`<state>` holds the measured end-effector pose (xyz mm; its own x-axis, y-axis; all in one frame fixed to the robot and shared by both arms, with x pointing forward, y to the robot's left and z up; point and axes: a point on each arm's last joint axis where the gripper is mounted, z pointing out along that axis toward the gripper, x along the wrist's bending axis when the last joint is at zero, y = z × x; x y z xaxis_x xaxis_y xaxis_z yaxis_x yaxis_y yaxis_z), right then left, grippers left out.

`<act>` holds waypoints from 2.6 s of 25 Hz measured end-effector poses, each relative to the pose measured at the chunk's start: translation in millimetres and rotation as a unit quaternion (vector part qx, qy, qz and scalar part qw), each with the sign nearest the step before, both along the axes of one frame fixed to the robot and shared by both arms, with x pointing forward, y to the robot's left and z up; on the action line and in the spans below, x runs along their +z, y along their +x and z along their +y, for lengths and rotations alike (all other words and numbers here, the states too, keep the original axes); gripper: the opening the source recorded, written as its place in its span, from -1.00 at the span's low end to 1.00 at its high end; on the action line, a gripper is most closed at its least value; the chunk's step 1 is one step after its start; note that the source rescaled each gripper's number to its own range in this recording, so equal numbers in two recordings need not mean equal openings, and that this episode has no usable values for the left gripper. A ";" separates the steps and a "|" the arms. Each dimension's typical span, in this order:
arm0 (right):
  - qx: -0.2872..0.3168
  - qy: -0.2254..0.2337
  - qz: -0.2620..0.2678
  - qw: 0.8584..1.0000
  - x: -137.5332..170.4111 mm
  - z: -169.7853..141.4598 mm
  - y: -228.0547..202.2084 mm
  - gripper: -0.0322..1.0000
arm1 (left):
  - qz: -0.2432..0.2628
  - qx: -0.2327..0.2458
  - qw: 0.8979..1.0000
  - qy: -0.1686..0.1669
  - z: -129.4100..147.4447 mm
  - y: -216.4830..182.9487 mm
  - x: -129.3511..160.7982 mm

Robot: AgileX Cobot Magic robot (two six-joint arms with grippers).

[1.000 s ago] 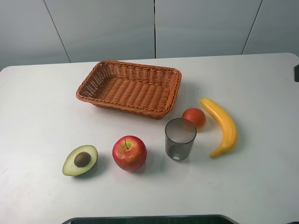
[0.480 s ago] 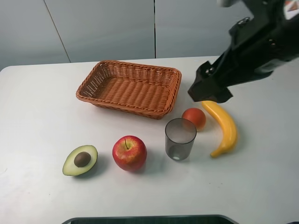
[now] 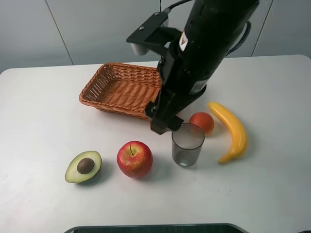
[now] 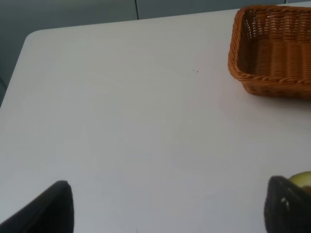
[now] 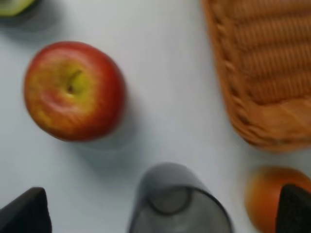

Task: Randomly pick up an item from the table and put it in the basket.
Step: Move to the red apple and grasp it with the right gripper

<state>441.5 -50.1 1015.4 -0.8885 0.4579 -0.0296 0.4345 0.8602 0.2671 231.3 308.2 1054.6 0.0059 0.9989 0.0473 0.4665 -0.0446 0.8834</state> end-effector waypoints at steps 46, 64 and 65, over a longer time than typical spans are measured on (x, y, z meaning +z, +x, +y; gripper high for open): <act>0.094 -0.025 0.044 0.994 -111.8 68.7 -8.7 1.00 | 0.000 0.000 1.000 0.000 0.0 0.0 0.0; 0.093 -0.027 0.049 0.994 -124.2 72.3 -9.4 -0.93 | 0.000 0.000 1.000 0.000 0.0 0.0 0.0; 0.094 -0.027 0.048 0.994 -124.2 72.4 -9.3 -0.93 | 0.000 0.000 1.000 0.000 0.0 0.0 0.0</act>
